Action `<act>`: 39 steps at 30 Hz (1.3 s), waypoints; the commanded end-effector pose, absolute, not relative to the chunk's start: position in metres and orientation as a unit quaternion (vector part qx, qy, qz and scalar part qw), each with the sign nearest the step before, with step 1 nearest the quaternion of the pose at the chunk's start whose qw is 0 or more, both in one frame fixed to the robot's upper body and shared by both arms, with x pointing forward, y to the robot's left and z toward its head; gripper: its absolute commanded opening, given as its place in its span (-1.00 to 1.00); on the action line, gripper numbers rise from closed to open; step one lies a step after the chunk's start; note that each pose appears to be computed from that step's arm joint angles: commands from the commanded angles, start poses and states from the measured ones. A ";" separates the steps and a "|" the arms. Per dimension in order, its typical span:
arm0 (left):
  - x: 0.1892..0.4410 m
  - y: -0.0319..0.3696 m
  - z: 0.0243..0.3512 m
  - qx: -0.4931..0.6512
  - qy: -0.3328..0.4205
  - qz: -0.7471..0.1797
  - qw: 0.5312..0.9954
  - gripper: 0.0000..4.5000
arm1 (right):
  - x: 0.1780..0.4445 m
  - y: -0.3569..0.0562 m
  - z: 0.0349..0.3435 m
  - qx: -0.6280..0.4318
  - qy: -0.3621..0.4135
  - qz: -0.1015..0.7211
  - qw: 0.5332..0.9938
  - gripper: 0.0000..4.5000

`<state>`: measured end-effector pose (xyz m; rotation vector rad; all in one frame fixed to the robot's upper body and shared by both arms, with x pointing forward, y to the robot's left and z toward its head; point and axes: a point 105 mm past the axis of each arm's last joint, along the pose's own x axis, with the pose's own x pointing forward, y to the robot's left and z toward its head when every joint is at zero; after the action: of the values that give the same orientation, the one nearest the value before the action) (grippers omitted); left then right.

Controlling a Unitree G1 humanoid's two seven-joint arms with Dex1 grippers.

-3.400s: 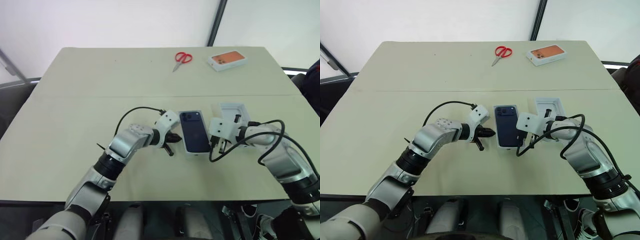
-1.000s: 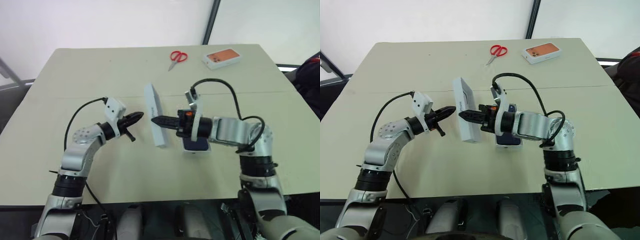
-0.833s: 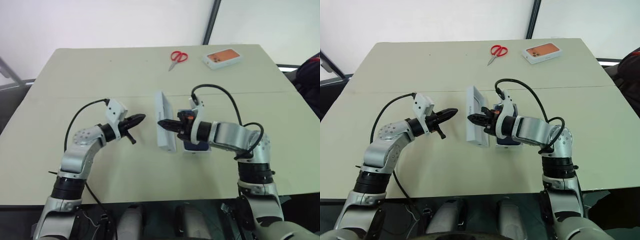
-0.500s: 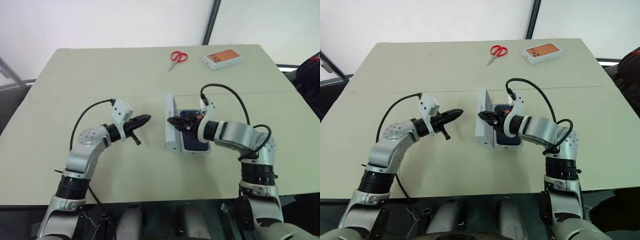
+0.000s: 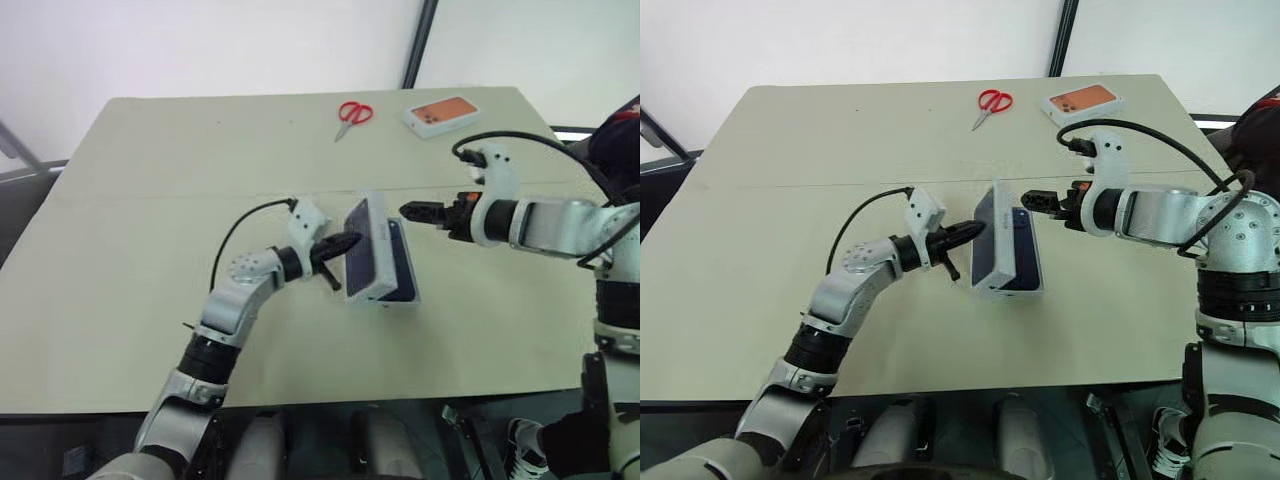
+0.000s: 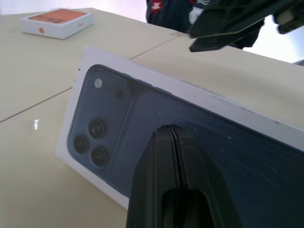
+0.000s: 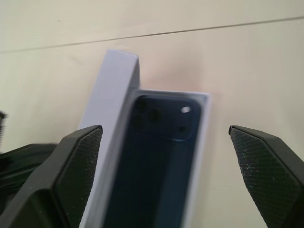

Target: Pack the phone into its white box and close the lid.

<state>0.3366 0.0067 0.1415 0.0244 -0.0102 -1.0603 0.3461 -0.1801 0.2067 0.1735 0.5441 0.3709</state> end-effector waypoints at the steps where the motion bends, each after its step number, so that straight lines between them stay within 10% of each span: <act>1: 0.329 -0.006 0.153 0.024 -0.026 -0.526 0.850 -1.00 | 0.351 -0.187 0.224 0.006 0.216 0.175 0.961 0.99; 9: 0.344 0.024 0.172 -0.005 -0.035 -0.472 0.881 -1.00 | 0.349 -0.191 0.205 -0.240 0.180 0.198 0.933 0.88; 17: 0.345 0.064 0.140 0.102 0.076 -0.426 0.896 -1.00 | 0.345 -0.195 0.181 -0.398 0.168 0.242 0.869 -0.73; 39: 0.336 -0.004 0.126 0.068 0.121 -0.487 0.862 -1.00 | 0.336 -0.176 0.165 -0.428 0.156 0.290 0.842 -0.73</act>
<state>0.3368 0.0021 0.1101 0.1625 0.3151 -1.0051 0.3366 -0.1828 0.1493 -0.8904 0.4001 0.6110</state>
